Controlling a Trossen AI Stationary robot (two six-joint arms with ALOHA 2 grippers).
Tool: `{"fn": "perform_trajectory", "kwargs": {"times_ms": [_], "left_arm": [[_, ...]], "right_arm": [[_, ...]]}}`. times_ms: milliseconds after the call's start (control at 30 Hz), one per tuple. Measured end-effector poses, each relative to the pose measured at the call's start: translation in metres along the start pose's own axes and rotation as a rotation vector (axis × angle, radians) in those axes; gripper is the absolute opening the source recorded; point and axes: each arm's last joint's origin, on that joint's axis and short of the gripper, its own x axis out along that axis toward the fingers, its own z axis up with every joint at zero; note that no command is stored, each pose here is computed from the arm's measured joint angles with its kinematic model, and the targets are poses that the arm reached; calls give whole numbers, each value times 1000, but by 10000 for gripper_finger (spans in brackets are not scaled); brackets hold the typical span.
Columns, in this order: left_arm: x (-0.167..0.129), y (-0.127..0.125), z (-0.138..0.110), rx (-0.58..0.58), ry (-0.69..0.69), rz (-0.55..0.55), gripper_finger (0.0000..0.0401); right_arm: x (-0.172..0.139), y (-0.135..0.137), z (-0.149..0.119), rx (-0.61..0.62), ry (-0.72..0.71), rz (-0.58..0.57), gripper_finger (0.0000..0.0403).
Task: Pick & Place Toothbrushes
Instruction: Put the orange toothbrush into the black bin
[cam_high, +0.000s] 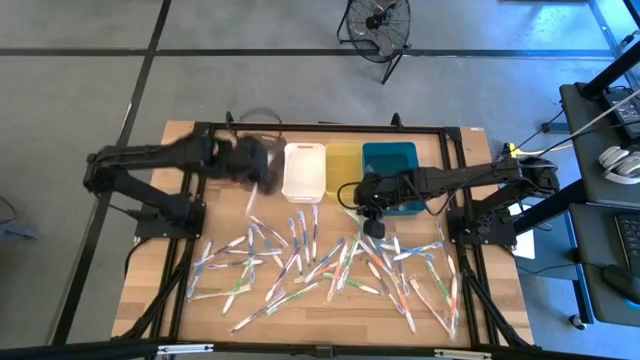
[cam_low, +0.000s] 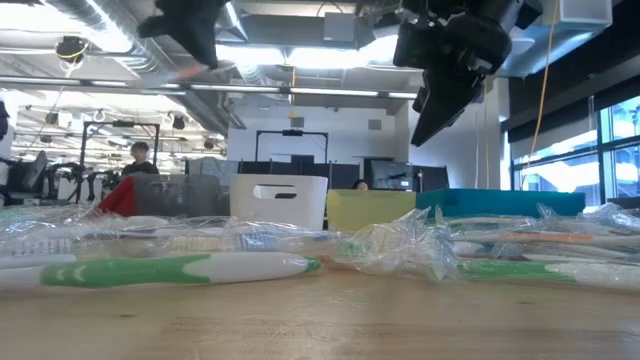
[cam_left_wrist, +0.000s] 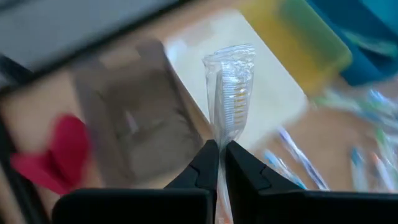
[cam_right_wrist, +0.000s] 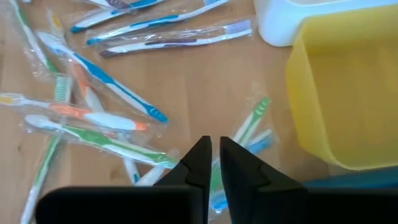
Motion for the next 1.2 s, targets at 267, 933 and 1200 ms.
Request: {"fn": "perform_trajectory", "kwargs": {"times_ms": [267,933,1200], "left_arm": [[29,38,53,55,-130,89,8],[140,53,41,120,112,169,9],[152,57,28,130,180,162,9]], "right_arm": [[0,9,4,-20,-53,20,27],[0,10,4,-46,-55,22,54],[0,10,4,-52,-54,22,43]]}}
